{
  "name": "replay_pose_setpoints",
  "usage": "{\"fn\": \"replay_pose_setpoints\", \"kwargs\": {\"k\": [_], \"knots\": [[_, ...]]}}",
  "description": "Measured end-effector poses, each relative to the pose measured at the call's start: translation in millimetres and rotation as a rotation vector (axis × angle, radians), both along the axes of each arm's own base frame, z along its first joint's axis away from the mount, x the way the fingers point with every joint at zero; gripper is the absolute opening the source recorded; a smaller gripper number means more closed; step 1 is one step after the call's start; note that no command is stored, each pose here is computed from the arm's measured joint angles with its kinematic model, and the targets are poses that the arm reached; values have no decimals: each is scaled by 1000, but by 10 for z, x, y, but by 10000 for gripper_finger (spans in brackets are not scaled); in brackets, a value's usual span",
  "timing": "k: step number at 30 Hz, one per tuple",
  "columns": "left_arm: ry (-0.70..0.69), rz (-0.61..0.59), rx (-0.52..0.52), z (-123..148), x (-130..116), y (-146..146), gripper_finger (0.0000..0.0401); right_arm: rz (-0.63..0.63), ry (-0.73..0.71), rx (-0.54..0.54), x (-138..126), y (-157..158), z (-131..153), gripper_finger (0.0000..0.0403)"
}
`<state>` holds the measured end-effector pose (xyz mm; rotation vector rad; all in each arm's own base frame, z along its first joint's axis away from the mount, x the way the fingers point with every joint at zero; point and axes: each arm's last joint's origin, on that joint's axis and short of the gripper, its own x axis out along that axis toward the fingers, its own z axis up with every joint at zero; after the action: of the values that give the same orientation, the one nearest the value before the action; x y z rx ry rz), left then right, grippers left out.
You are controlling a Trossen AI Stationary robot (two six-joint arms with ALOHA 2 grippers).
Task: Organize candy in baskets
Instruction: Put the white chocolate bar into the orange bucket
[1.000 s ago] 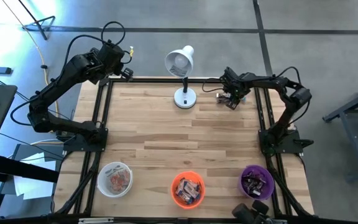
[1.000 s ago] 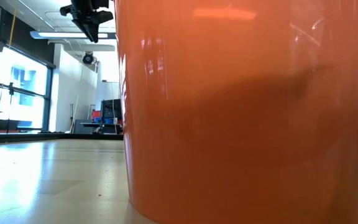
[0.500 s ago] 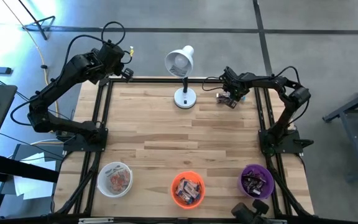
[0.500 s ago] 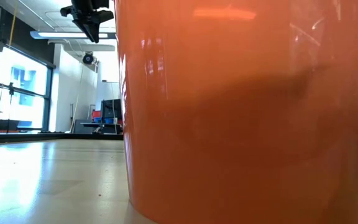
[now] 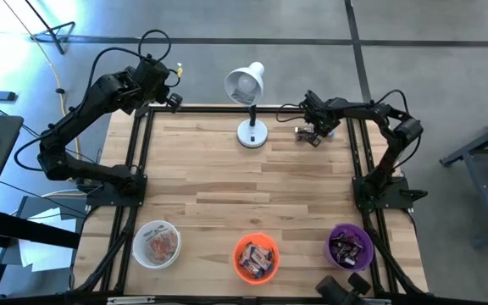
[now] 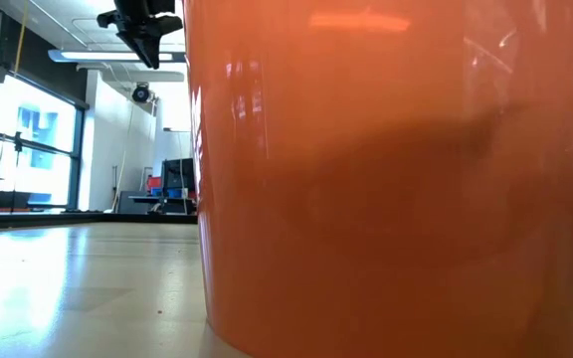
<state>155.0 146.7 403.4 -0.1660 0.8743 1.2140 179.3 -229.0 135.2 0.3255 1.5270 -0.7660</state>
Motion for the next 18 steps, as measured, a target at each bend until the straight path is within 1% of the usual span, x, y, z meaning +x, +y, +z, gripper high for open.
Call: {"fn": "replay_pose_setpoints", "kwargs": {"k": [6, 9, 15, 18], "knots": [[0, 0, 0, 0, 0, 0, 64, -61, -2, 51, 8, -16, 84, 1], [1, 0, 0, 0, 0, 0, 64, -77, -33, 82, 36, -29, 144, 0], [2, 0, -2, -2, -1, -1, 64, -148, -103, 200, 109, 22, 260, 0], [8, -6, -1, -2, -1, -1, 64, -147, -103, 244, 177, 90, 315, 0]]}}
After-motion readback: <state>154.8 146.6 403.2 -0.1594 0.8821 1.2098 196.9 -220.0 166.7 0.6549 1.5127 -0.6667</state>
